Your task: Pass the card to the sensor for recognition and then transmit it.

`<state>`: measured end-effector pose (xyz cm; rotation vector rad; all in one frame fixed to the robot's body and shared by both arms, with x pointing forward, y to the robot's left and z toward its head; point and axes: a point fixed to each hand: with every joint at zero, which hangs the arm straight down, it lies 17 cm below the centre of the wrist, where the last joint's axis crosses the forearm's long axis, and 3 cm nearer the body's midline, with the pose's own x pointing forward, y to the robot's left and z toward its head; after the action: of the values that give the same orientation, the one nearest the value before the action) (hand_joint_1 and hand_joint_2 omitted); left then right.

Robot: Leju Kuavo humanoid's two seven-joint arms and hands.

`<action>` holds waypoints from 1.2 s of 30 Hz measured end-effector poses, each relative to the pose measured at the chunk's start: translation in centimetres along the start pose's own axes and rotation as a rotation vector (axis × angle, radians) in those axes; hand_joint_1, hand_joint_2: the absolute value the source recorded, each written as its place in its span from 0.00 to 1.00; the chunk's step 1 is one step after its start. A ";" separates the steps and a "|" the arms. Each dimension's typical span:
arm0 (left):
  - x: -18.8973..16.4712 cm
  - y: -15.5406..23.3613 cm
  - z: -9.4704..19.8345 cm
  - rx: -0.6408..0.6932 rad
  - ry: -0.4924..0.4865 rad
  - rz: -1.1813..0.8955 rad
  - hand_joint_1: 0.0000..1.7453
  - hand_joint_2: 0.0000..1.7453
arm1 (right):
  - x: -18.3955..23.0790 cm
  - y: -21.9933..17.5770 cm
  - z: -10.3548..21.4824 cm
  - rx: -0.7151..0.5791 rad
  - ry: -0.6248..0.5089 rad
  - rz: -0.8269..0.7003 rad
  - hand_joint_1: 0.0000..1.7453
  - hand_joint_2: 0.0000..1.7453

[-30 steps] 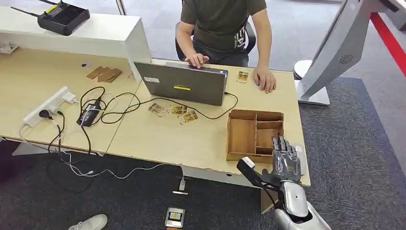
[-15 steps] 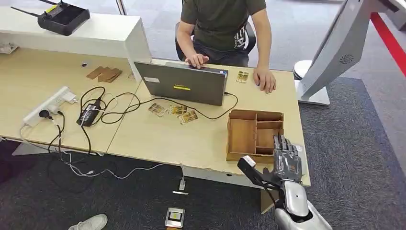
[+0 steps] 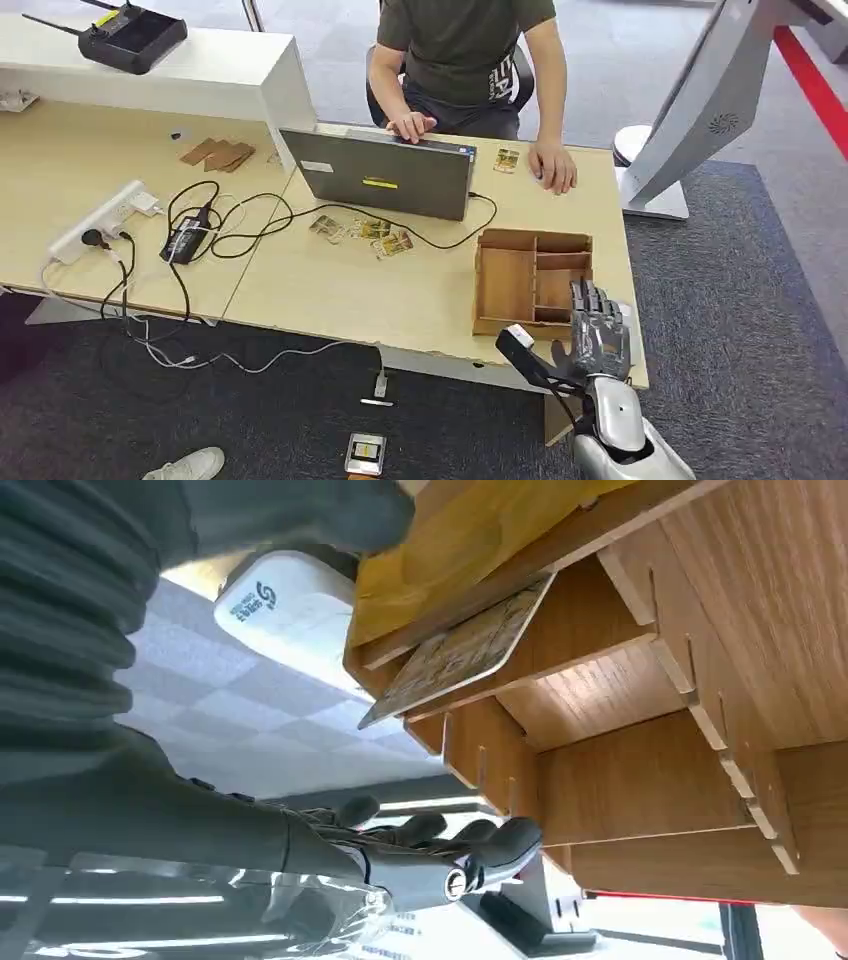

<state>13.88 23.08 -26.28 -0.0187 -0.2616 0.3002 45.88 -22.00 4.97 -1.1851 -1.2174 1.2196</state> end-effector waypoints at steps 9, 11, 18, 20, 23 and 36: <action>-0.1 -0.1 0.0 -0.002 0.000 -0.007 0.00 1.00 | 0.3 0.1 0.0 0.004 -0.007 0.002 0.95 1.00; -0.1 -0.1 0.0 -0.003 0.001 -0.009 0.00 1.00 | 0.3 0.0 0.0 0.003 -0.007 0.001 0.97 1.00; -0.1 -0.1 0.0 -0.005 0.001 -0.009 0.00 1.00 | 0.4 0.1 -0.1 0.013 -0.003 -0.015 0.98 1.00; -0.1 -0.2 0.0 -0.007 0.003 -0.007 0.00 1.00 | 0.6 0.0 -0.2 0.013 -0.007 -0.033 0.98 1.00; -0.1 -0.2 0.0 -0.007 0.002 -0.006 0.00 1.00 | 1.0 -0.4 -0.3 -0.004 -0.013 -0.062 1.00 1.00; -0.2 -0.4 0.1 -0.014 0.001 -0.012 0.00 1.00 | 2.1 -8.6 -1.1 -0.221 -0.035 -0.137 0.94 1.00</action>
<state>13.81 22.65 -26.23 -0.0312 -0.2623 0.2869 47.02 -20.00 13.61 -1.2216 -1.4637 1.0275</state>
